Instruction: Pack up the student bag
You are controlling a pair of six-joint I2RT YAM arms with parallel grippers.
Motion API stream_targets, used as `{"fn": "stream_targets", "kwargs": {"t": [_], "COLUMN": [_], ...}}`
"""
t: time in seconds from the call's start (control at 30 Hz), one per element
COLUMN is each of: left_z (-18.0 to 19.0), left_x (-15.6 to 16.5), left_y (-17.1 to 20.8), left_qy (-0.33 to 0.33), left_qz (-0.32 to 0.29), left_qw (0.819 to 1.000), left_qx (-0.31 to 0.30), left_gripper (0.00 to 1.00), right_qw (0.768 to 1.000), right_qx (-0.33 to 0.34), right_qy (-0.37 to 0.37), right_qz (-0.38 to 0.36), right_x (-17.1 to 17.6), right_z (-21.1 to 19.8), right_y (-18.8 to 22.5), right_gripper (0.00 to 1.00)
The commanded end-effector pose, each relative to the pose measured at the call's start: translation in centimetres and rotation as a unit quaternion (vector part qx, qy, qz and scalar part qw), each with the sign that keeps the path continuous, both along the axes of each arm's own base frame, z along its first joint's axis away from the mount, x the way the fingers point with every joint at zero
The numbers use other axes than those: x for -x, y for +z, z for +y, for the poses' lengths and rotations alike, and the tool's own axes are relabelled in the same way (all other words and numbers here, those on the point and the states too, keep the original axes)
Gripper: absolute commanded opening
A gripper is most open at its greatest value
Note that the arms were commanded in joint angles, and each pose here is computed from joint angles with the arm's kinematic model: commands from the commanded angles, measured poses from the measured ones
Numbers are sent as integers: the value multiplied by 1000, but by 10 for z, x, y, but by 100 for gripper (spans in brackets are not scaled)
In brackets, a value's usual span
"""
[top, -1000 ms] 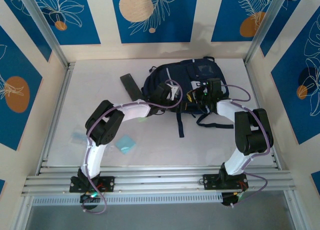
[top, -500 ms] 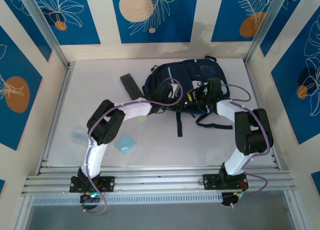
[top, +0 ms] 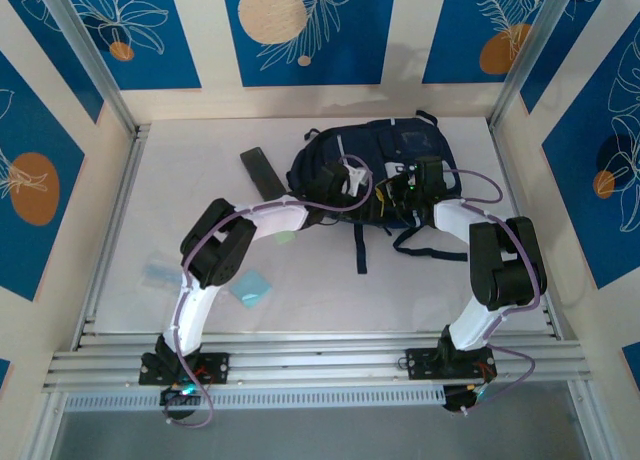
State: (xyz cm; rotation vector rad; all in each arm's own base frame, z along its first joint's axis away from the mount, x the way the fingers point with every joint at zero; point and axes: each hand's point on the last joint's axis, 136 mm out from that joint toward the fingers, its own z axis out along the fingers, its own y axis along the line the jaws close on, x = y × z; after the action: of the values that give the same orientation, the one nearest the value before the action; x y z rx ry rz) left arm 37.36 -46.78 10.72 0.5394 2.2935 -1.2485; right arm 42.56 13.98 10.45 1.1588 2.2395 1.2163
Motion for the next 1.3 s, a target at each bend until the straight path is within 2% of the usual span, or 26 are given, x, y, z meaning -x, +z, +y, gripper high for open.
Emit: {"fn": "stream_targets", "kwargs": {"t": [0.0,0.23,0.43,0.57,0.77,1.03,1.07,1.17,1.27], "left_z": [-10,19,26,41,41,15,11,10,24], "left_x": [-6,-23,-28,-41,-59,-50,-48,-44,-40], "left_y": [16,-24,-39,-55,-51,-36,-38,-37,-34], "left_qy": [-12,41,78,148,237,257,253,247,248], "left_qz": [-32,-27,6,25,35,35,42,46,29], "left_qw": [999,994,988,973,959,960,962,964,963], "left_qx": [7,-102,-133,-177,-149,-100,-90,-85,-97], "left_gripper": [45,46,48,51,55,54,53,31,29], "right_qw": [998,998,998,998,998,995,995,994,994], "right_qx": [-37,-37,-40,-44,-55,-95,-99,-109,-105], "right_qy": [48,44,42,42,35,26,25,24,18], "right_qz": [-18,-16,-18,-20,-26,-19,-20,-16,-20], "right_x": [4,6,6,6,9,14,14,12,11], "right_z": [22,19,20,23,26,31,31,30,21], "right_y": [18,16,17,19,22,16,15,14,17], "right_gripper": [0,0,0,0,0,0,0,0,0]}}
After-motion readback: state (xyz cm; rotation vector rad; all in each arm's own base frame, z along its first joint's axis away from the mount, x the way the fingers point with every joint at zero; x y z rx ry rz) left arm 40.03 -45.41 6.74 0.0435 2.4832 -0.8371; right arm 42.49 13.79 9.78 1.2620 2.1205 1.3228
